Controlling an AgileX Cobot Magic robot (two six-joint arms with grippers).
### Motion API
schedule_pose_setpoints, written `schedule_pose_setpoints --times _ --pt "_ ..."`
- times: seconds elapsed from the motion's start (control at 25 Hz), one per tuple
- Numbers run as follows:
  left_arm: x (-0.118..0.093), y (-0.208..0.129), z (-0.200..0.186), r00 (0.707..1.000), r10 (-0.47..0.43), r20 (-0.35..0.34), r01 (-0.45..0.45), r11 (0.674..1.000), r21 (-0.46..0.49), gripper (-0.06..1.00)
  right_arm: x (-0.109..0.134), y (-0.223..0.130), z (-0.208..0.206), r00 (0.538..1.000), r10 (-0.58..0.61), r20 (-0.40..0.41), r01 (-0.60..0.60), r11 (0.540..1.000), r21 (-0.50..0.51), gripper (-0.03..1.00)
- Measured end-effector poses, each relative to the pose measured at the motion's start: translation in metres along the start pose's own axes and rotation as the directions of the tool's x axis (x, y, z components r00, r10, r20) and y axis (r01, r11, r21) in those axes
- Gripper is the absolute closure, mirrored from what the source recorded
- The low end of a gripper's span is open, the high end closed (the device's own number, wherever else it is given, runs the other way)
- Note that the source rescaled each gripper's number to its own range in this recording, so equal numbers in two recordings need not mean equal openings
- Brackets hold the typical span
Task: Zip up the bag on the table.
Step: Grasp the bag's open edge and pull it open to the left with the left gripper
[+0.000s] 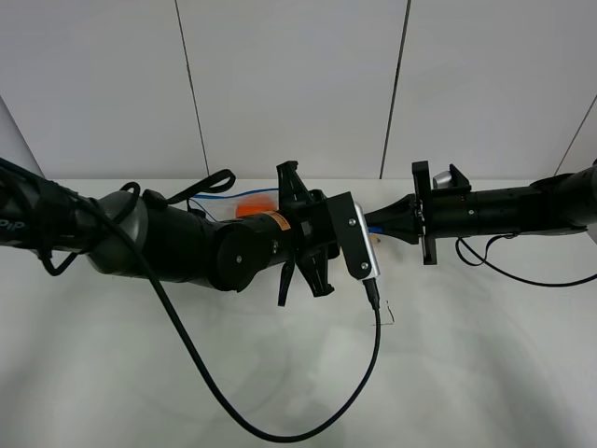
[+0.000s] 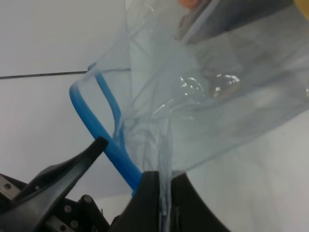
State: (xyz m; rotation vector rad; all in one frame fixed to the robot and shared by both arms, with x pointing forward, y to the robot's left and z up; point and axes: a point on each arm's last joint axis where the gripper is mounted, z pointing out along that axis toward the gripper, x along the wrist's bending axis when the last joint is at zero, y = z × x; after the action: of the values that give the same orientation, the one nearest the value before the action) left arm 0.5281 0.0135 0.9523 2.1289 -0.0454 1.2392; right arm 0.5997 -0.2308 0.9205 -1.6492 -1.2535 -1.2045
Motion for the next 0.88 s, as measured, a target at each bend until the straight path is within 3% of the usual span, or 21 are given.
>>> schedule_pose_setpoints --times 0.36,0.72,0.88 --pt "-0.002 0.006 0.0 0.999 0.047 0.018 -0.046 0.997 -0.065 0.43 0.0 0.0 0.0 1.0 0.0 -0.001 0.0 1.0 -0.001 0.97" --pt "-0.009 0.0 0.005 0.991 0.135 -0.023 -0.136 0.988 -0.073 0.43 0.0 0.0 0.0 1.0 0.002 -0.003 -0.002 1.0 -0.003 0.97" --pt "-0.011 -0.004 0.002 0.987 0.143 -0.076 -0.149 0.985 -0.083 0.44 0.0 0.0 0.0 1.0 0.002 -0.003 -0.002 1.0 -0.003 0.97"
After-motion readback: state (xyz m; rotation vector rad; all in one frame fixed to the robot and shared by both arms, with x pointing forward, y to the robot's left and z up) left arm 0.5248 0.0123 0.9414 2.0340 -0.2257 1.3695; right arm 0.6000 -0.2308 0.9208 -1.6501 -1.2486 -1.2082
